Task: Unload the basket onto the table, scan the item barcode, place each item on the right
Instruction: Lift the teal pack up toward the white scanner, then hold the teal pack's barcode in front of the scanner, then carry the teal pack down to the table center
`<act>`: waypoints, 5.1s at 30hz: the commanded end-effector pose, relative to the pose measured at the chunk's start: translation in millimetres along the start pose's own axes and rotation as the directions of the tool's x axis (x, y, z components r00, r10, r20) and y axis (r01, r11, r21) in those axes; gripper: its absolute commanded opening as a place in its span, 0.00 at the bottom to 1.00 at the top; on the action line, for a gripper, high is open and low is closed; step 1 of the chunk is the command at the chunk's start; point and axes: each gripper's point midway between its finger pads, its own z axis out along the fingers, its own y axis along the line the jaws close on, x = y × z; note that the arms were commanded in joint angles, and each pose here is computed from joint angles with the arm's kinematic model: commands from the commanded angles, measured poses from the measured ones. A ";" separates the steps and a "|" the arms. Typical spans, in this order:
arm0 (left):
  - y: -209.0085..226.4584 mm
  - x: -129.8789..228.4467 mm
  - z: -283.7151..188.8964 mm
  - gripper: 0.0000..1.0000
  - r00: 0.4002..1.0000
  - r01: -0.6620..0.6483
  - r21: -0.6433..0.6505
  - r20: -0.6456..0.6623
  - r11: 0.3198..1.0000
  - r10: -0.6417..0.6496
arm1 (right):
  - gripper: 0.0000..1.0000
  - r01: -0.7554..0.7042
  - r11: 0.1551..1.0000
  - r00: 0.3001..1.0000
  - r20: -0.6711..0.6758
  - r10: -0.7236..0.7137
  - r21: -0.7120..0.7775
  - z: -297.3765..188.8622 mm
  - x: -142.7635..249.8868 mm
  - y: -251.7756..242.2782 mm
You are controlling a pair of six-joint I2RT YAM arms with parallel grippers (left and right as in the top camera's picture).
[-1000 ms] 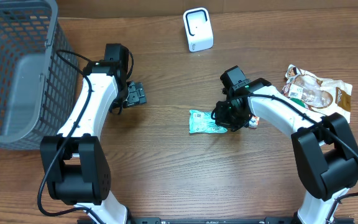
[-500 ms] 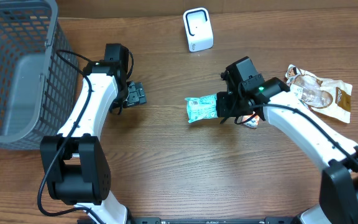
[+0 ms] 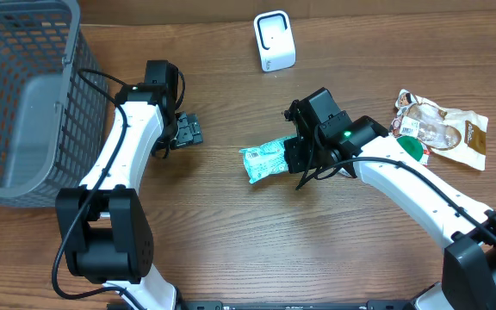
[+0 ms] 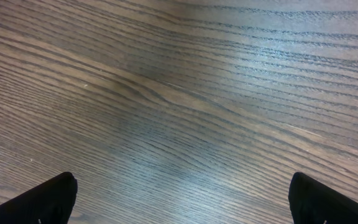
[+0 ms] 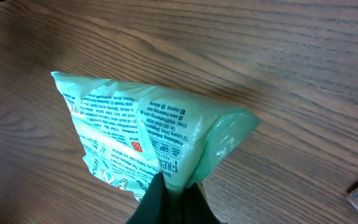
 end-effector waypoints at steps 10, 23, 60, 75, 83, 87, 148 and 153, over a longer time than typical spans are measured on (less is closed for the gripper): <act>2.1 -1.7 -5.1 1.00 1.000 -0.011 -0.008 0.017 1.000 0.011 | 0.04 0.052 0.999 0.998 0.038 -0.052 -0.002 -5.2 -7.9 0.6; 2.2 -1.8 -5.1 1.00 1.000 -0.011 -0.008 0.018 1.000 0.011 | 0.04 0.105 0.987 0.963 0.235 -0.132 0.126 -20.8 -59.4 -20.9; 2.1 -1.7 -5.1 1.00 1.000 -0.011 -0.008 0.017 1.000 0.011 | 0.03 0.094 0.425 0.288 0.384 -0.878 0.900 -148.6 -299.3 -31.8; 2.2 -1.7 -5.1 1.00 1.000 -0.011 -0.008 0.018 1.000 0.011 | 0.04 0.092 0.289 0.315 0.247 -0.916 0.953 -43.7 -300.9 -83.2; 2.1 -1.7 -5.1 1.00 1.000 -0.011 -0.008 0.018 1.000 0.011 | 0.04 0.035 0.247 0.290 0.227 -0.930 0.968 -43.0 -301.1 -86.0; 2.1 -1.7 -5.1 1.00 1.000 -0.011 -0.008 0.017 1.000 0.011 | 0.04 0.049 0.205 0.289 0.183 -0.940 0.977 -42.7 -301.0 -85.9; 2.1 -1.7 -5.1 1.00 1.000 -0.011 -0.008 0.017 1.000 0.011 | 0.03 -0.025 0.586 0.621 0.472 -0.626 0.810 -97.1 -238.0 -28.2; 2.1 -1.7 -5.1 1.00 1.000 -0.011 -0.008 0.017 1.000 0.011 | 0.03 0.219 0.735 0.850 0.244 -0.467 0.641 -35.1 -152.2 -34.4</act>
